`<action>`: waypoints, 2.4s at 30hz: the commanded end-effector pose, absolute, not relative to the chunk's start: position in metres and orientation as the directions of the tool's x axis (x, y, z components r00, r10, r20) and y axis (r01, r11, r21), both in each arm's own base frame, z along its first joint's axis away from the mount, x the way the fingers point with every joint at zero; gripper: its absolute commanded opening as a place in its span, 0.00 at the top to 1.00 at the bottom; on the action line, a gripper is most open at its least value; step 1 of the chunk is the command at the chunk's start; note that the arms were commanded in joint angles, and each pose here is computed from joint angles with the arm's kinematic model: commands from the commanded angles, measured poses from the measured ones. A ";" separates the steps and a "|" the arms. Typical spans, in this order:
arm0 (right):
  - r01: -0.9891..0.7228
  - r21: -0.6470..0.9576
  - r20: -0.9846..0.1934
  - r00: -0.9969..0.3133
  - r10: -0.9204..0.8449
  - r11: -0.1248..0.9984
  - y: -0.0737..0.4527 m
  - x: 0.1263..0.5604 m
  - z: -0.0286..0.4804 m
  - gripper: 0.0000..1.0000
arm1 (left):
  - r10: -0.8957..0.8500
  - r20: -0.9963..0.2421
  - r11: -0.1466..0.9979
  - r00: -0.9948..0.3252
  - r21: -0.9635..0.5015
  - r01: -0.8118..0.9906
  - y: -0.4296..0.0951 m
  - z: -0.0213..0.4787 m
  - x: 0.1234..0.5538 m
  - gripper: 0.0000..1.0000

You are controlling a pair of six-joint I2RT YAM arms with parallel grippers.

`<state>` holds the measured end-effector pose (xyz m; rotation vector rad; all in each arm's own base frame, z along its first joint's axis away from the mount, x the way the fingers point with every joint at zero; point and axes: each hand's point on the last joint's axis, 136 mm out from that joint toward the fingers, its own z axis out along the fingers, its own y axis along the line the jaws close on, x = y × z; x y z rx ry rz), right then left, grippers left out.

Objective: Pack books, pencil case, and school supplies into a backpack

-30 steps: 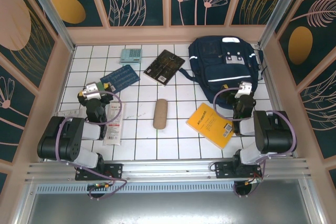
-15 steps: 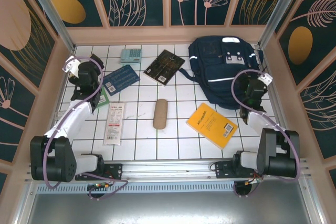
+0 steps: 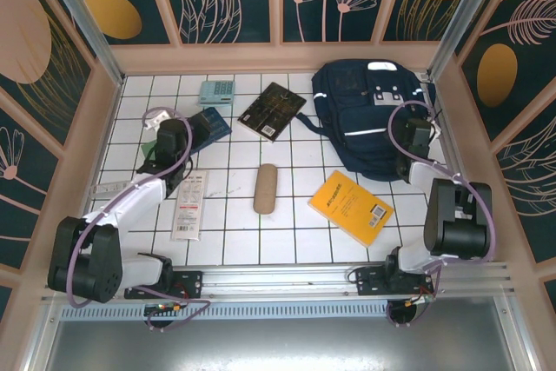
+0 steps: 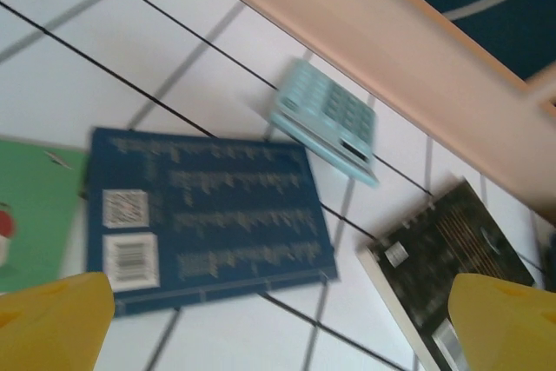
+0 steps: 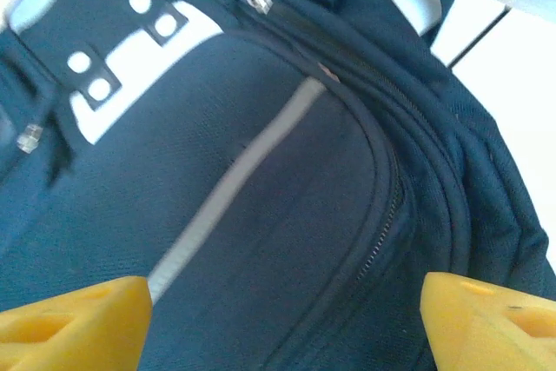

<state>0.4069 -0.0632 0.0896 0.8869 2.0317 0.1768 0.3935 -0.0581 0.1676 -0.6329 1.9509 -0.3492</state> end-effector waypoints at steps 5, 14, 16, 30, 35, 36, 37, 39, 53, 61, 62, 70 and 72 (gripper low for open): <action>0.540 0.448 -0.597 -0.412 0.688 0.713 -0.056 0.418 0.073 0.27 | -0.494 -0.790 0.866 -0.364 -0.487 -0.118 -0.096 0.182 0.384 0.01; 0.484 0.449 -0.575 -0.487 0.657 0.751 -0.020 0.425 0.070 0.92 | -0.489 -0.789 0.866 -0.372 -0.491 -0.097 -0.100 0.177 0.379 0.01; 0.454 0.449 -0.585 -0.502 0.637 0.770 -0.006 0.425 0.077 1.00 | -0.486 -0.786 0.867 -0.381 -0.487 -0.100 -0.101 0.174 0.379 0.01; 0.244 0.430 -0.614 -0.627 0.480 0.869 0.130 0.396 0.094 1.00 | -0.478 -0.789 0.871 -0.386 -0.482 -0.094 -0.103 0.173 0.379 0.01; 0.173 0.437 -0.596 -0.680 0.428 0.883 0.173 0.379 0.086 1.00 | -0.476 -0.791 0.872 -0.384 -0.482 -0.087 -0.105 0.175 0.378 0.01; 0.157 0.434 -0.595 -0.689 0.413 0.887 0.181 0.376 0.084 1.00 | -0.475 -0.791 0.872 -0.385 -0.483 -0.084 -0.106 0.175 0.378 0.01; 0.145 0.428 -0.596 -0.696 0.400 0.892 0.187 0.373 0.083 1.00 | -0.473 -0.792 0.873 -0.387 -0.480 -0.084 -0.106 0.175 0.378 0.02; 0.121 0.427 -0.602 -0.701 0.382 0.896 0.197 0.368 0.083 1.00 | -0.464 -0.796 0.878 -0.389 -0.471 -0.085 -0.108 0.176 0.377 0.01; 0.127 0.351 -0.786 -0.498 0.366 0.928 0.133 0.362 0.159 0.60 | -0.308 -0.825 0.885 -0.475 -0.431 0.175 -0.214 0.188 0.375 0.03; 0.243 0.377 -0.804 -0.394 0.446 0.894 0.068 0.349 0.174 0.59 | -0.125 -0.807 0.858 -0.578 -0.380 0.345 -0.323 0.166 0.374 0.22; 0.264 0.380 -0.804 -0.380 0.457 0.887 0.059 0.347 0.175 0.59 | -0.094 -0.810 0.855 -0.578 -0.363 0.369 -0.335 0.164 0.373 0.25; 0.373 0.414 -0.796 -0.295 0.529 0.831 0.002 0.326 0.175 0.58 | 0.148 -0.791 0.837 -0.594 -0.219 0.501 -0.416 0.125 0.372 0.40; 0.375 0.430 -0.790 -0.283 0.543 0.821 -0.005 0.322 0.174 0.58 | 0.214 -0.783 0.818 -0.584 -0.183 0.545 -0.429 0.113 0.366 0.40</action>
